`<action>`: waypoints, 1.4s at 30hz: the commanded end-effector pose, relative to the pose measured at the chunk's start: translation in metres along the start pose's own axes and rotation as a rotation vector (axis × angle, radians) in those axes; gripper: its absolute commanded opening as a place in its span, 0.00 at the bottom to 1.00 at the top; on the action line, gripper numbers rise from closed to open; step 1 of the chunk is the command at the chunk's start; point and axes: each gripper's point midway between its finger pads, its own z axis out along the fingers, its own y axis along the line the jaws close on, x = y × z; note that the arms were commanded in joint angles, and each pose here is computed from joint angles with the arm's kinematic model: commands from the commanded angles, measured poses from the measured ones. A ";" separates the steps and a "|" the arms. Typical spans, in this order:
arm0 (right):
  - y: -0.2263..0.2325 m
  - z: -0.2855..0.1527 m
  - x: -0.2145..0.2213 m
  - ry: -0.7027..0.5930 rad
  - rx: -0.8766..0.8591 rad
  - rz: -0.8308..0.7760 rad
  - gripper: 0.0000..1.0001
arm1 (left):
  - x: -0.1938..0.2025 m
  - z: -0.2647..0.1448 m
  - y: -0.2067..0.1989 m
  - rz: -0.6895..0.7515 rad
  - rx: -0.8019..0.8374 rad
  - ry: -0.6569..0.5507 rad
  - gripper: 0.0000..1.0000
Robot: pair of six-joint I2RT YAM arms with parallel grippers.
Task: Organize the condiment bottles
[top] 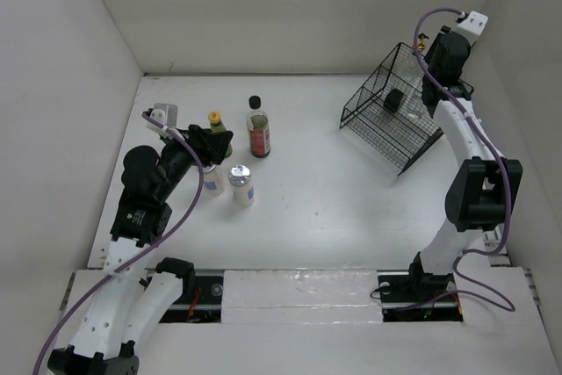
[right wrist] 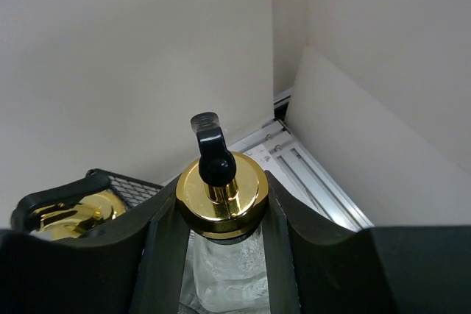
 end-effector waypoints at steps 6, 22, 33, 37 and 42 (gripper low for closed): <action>-0.010 -0.003 -0.050 -0.180 0.086 0.122 0.17 | -0.005 0.000 -0.003 0.001 0.018 -0.025 0.60; -0.022 0.006 0.002 -0.091 0.101 0.145 0.28 | -0.004 0.000 -0.004 0.001 0.027 -0.021 0.60; -0.013 -0.006 -0.009 -0.073 0.034 0.191 0.59 | -0.004 0.002 -0.004 0.001 0.027 -0.021 0.60; -0.008 -0.019 -0.035 -0.086 -0.011 0.218 0.74 | -0.004 0.002 -0.004 0.001 0.027 -0.021 0.60; -0.007 -0.042 -0.075 -0.133 -0.066 0.252 0.87 | -0.004 0.002 -0.004 0.001 0.027 -0.021 0.60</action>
